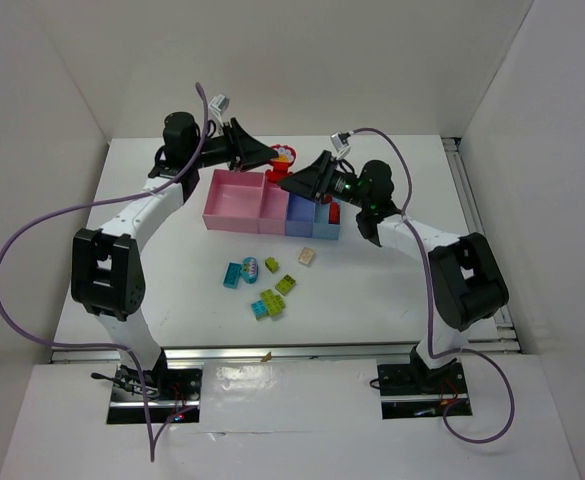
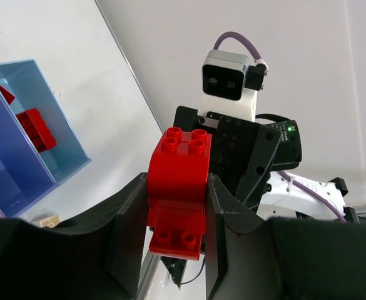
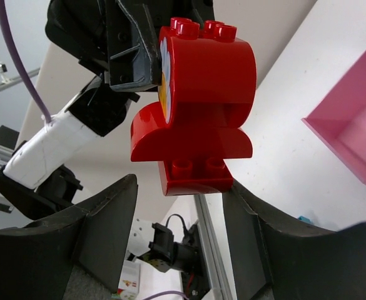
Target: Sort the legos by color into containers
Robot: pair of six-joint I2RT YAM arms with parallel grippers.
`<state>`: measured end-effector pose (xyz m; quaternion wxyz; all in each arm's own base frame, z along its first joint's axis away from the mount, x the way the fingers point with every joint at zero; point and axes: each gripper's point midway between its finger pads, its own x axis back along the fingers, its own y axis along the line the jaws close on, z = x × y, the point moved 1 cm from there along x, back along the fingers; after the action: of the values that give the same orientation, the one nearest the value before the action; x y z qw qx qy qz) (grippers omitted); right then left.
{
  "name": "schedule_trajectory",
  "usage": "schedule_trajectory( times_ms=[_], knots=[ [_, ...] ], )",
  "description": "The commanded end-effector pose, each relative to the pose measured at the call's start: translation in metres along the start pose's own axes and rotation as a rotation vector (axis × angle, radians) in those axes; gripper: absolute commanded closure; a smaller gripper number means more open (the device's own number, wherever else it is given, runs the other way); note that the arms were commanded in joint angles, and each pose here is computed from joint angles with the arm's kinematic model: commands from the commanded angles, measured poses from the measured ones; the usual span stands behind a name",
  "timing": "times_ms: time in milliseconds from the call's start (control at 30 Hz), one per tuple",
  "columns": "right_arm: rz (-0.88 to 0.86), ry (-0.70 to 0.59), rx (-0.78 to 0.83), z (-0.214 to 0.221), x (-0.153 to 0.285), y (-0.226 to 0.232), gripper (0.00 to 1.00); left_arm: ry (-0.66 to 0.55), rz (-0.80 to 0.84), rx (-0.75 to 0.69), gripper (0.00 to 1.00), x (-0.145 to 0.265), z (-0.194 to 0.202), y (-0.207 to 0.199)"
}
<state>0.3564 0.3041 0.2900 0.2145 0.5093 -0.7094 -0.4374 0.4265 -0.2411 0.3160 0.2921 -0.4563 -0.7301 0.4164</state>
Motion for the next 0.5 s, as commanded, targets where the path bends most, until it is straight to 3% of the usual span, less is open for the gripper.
schedule_trajectory(
  times_ms=[0, 67, 200, 233, 333, 467],
  knots=[
    [-0.099, -0.056, 0.063, -0.011, -0.002, 0.026, 0.37, -0.006, 0.059, -0.085, 1.00, 0.006, -0.002, -0.028],
    [-0.083, -0.074, 0.058, -0.016, 0.000, 0.023, 0.38, -0.003, 0.054, -0.077, 1.00, 0.006, -0.001, -0.027],
    [-0.089, -0.088, 0.056, -0.020, -0.002, 0.023, 0.54, -0.003, 0.054, -0.077, 1.00, 0.006, -0.001, -0.027],
    [-0.089, -0.088, 0.056, -0.020, -0.002, 0.023, 0.62, -0.001, 0.050, -0.070, 1.00, 0.006, 0.001, -0.024],
    [-0.079, -0.083, 0.036, -0.019, -0.002, 0.021, 0.71, 0.000, 0.032, -0.087, 1.00, 0.007, 0.002, -0.023],
    [-0.045, -0.079, 0.033, -0.016, 0.005, 0.016, 0.73, 0.003, 0.011, -0.093, 1.00, 0.008, 0.002, -0.019]
  ],
)
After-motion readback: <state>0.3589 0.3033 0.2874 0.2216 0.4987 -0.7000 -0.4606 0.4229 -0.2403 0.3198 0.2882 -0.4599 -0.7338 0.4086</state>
